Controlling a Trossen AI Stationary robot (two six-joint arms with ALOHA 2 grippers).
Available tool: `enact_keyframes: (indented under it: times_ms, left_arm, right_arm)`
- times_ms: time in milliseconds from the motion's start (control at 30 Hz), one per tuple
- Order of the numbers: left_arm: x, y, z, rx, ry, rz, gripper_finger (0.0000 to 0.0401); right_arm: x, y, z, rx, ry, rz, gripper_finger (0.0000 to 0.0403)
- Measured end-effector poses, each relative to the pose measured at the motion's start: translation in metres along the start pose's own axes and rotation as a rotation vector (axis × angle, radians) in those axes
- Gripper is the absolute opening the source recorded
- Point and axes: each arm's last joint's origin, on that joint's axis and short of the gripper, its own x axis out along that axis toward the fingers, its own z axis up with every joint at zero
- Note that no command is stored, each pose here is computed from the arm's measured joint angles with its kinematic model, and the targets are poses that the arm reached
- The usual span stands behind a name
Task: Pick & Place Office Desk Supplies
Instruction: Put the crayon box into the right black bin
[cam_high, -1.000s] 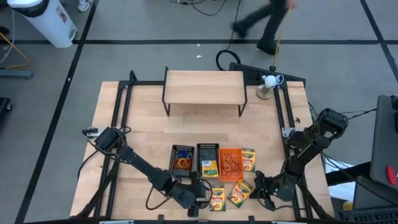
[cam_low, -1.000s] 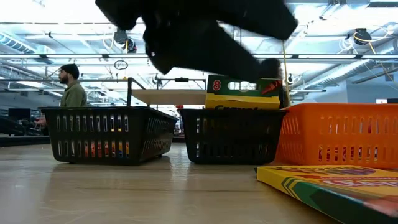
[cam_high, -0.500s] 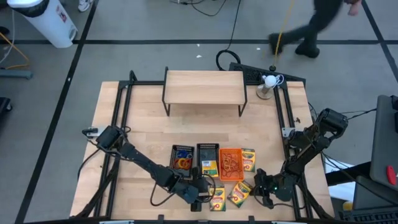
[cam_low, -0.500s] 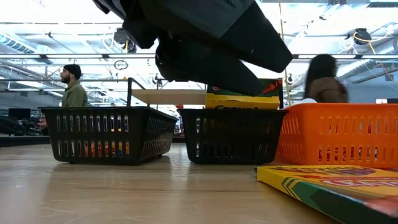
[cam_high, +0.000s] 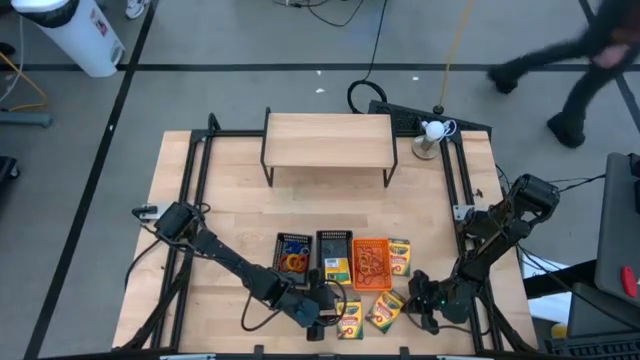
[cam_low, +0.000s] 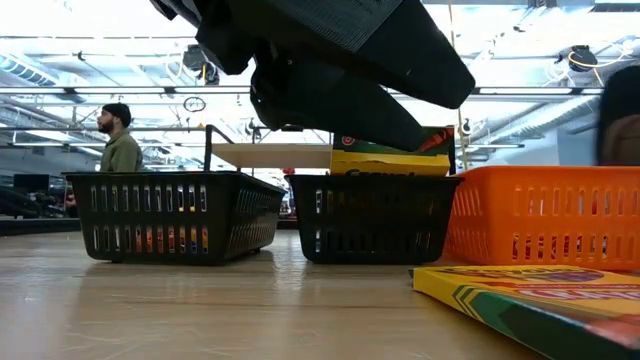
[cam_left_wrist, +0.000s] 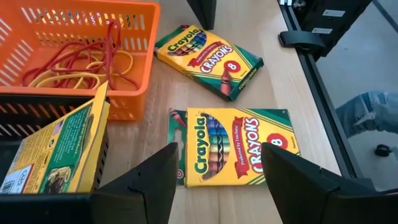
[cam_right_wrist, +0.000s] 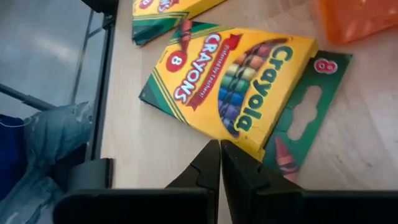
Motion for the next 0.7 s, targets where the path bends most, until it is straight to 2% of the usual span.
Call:
enact_keyframes:
  times_ms: [167, 400, 700]
  left_arm:
    - [0.000, -0.001, 0.003, -0.014, -0.029, -0.013, 0.0230]
    - [0.000, -0.003, 0.016, -0.066, -0.118, -0.119, 0.0230]
    - [0.005, 0.012, 0.022, -0.100, -0.107, -0.128, 0.0230]
  right_arm:
    - [0.000, -0.004, -0.002, 0.004, 0.017, -0.038, 0.0008]
    - [0.000, -0.004, -0.002, -0.003, 0.018, -0.042, 0.0008]
    - [0.002, -0.005, 0.004, -0.024, 0.002, -0.043, 0.0008]
